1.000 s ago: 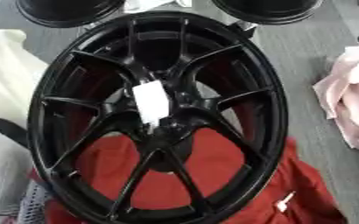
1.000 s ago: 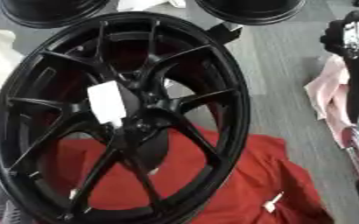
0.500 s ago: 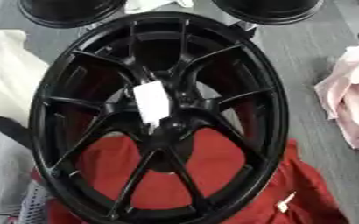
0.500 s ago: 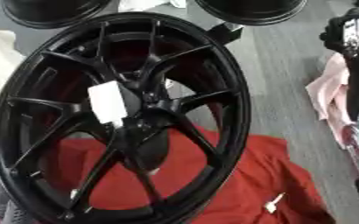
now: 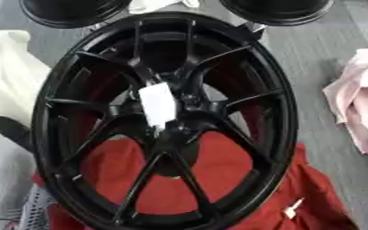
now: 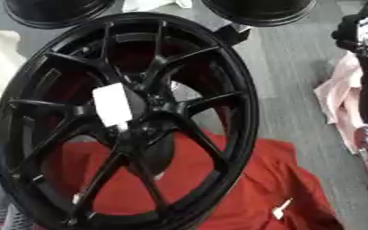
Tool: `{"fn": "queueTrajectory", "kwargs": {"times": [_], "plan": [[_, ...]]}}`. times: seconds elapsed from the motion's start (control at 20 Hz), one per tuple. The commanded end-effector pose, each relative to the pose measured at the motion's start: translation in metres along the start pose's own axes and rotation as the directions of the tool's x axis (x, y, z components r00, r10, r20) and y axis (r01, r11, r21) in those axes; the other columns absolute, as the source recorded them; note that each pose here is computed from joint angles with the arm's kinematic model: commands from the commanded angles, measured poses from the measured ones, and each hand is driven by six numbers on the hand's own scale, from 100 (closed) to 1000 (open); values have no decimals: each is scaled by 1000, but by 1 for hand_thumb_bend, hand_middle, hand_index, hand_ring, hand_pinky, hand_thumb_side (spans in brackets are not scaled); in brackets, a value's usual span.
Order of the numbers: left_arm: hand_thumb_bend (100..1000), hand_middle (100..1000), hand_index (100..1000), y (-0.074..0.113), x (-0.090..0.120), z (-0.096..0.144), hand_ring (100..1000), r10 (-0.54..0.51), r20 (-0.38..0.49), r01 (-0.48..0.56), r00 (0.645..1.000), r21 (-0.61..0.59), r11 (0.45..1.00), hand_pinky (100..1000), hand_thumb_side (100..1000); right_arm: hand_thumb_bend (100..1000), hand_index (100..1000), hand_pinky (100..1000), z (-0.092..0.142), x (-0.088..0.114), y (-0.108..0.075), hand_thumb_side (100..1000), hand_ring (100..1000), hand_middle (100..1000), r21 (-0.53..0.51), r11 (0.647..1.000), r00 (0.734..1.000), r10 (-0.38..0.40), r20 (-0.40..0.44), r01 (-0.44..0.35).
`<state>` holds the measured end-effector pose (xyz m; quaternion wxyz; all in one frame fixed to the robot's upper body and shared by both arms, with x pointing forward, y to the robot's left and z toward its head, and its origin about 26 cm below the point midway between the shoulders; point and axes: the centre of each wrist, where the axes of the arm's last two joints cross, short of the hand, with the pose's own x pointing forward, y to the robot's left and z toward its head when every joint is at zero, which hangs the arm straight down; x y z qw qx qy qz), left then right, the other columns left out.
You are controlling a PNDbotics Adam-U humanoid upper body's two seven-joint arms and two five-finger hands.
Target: Pull the pin out of the wheel hub.
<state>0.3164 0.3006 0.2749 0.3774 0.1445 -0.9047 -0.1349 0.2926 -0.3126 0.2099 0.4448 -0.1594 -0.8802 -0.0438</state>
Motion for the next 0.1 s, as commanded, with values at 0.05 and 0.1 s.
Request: {"fn": "queueTrajectory", "kwargs": {"times": [0.05, 0.1], "plan": [[100, 679, 911, -10, 10, 8, 715, 54, 27, -54, 998, 10, 998, 838, 753, 100, 618, 765, -5, 10, -2, 651, 672, 585, 8, 1000, 999, 6, 42, -6], [100, 679, 911, -13, 9, 11, 715, 67, 20, -67, 998, 9, 998, 838, 754, 100, 618, 765, -5, 10, -2, 651, 672, 585, 8, 1000, 999, 5, 42, -5]]}}
